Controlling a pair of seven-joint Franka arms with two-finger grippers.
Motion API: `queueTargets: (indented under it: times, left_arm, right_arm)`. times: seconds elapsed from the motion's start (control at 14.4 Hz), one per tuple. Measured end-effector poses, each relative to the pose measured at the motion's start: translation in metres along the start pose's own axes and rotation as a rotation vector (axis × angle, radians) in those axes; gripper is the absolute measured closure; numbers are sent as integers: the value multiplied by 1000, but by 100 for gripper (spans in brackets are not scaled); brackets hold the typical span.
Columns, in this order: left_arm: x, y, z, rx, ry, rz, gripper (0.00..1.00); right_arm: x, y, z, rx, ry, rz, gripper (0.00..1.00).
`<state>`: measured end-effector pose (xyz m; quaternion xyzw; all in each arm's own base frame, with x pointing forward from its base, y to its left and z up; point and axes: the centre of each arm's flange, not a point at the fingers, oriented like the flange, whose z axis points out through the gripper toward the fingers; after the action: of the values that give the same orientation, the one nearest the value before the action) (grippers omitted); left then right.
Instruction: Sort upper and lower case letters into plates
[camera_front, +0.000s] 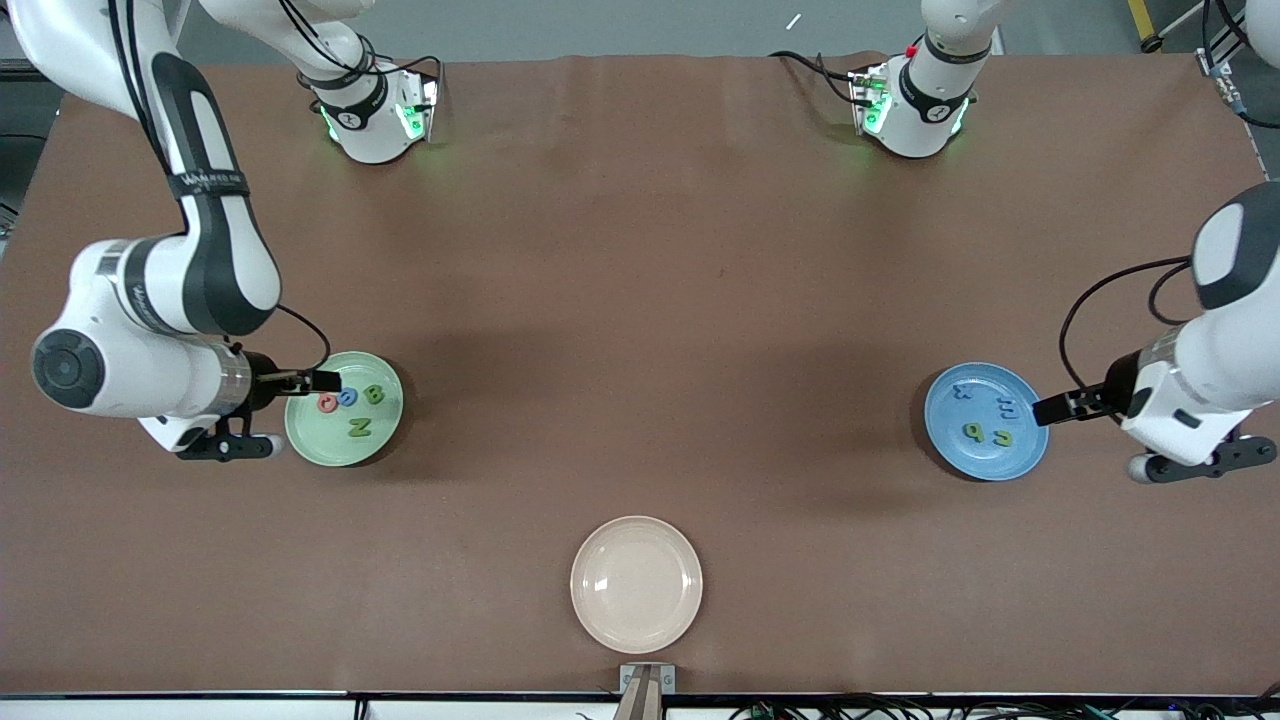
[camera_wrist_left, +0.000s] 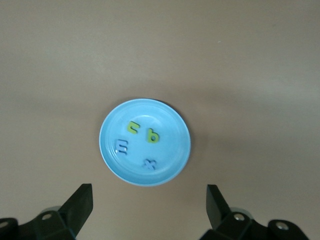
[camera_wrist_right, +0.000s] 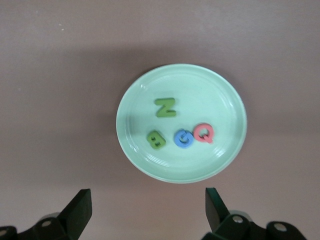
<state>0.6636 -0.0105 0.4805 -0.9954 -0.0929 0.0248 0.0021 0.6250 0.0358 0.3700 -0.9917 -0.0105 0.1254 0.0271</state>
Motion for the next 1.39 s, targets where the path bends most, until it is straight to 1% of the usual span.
queueTargets:
  times: [0.14, 0.21, 0.28, 0.35, 0.55, 0.83, 1.11, 1.25, 1.39]
  left_arm:
    - [-5, -7, -25, -35, 17, -4, 0]
    - [-7, -10, -34, -50, 27, -4, 0]
    - [-10, -10, -42, -62, 36, 1, 0]
    - [-13, -6, -48, -72, 44, 10, 0]
    - [-18, 7, -58, -80, 57, 34, 0]
    - [-14, -13, -58, -80, 58, 8, 0]
    - [-10, -31, -64, -80, 76, 97, 0]
    - [-13, -28, -75, -69, 98, 121, 0]
    - [-20, -12, -85, -54, 112, 139, 0]
  right_arm:
    - [-21, 6, -45, -51, -1, -8, 0]
    - [-32, 10, -70, -70, -12, -5, 0]
    - [-43, 14, -96, -82, -23, 2, 0]
    - [-53, 20, -121, -86, -19, 14, 0]
    - [-64, 48, -169, -78, 38, 29, 0]
    - [-65, 76, -184, -71, 68, 57, 0]
    - [-65, 76, -190, -73, 82, 57, 0]
    - [-65, 75, -191, -73, 85, 54, 0]
    - [-65, 74, -192, -73, 87, 52, 0]
